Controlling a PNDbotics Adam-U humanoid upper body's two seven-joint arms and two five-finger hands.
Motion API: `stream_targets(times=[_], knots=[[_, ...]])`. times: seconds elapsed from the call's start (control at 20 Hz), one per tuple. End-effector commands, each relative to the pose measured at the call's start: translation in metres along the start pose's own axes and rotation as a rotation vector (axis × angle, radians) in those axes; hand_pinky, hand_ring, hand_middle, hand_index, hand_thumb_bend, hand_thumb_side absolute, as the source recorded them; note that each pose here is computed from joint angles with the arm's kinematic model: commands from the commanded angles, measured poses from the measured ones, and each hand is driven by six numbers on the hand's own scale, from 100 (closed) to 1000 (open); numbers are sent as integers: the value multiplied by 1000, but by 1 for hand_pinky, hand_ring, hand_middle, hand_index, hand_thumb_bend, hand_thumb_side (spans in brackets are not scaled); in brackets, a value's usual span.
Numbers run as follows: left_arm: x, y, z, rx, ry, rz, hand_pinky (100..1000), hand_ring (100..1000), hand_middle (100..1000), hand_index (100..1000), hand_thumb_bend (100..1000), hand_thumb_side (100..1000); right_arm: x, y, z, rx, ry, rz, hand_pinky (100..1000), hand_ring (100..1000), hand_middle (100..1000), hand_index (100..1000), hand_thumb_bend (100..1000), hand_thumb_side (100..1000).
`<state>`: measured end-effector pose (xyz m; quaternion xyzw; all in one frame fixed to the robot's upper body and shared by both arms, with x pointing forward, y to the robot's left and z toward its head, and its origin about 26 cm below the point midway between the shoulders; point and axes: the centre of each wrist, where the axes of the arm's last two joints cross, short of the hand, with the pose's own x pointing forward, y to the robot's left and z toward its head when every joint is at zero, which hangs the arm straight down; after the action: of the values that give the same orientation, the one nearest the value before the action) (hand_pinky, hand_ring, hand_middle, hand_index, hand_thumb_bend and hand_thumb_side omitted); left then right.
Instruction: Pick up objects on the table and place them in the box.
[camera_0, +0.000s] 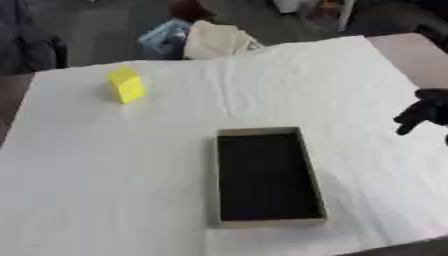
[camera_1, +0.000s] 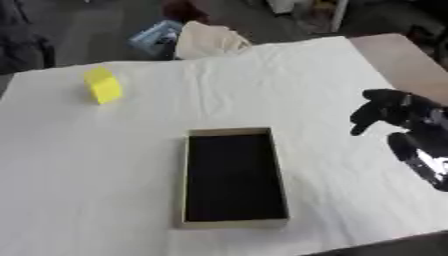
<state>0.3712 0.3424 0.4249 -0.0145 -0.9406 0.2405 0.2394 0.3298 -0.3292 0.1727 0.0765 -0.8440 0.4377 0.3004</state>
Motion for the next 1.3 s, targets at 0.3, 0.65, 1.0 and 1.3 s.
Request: stream_targets(times=[0.3, 0.65, 1.0, 1.3], knots=[[-76, 65, 35, -1, 310, -488, 907, 801, 795, 873, 1000, 504, 6, -11, -4, 68, -33, 49, 778, 638, 697, 940, 100, 612], [-117, 96, 56, -124, 556, -795, 904, 820, 838, 914, 1000, 523, 5, -10, -6, 82, -38, 38, 778, 637, 695, 940, 100, 614], [-143, 91, 55, -254, 722, -1006, 889, 829, 874, 950, 1000, 539, 5, -9, -9, 94, -41, 32, 778, 635, 693, 940, 100, 617], [-163, 93, 61, -400, 769, -1130, 873, 835, 893, 966, 1000, 543, 5, -9, -13, 104, -49, 25, 778, 634, 691, 940, 100, 619]])
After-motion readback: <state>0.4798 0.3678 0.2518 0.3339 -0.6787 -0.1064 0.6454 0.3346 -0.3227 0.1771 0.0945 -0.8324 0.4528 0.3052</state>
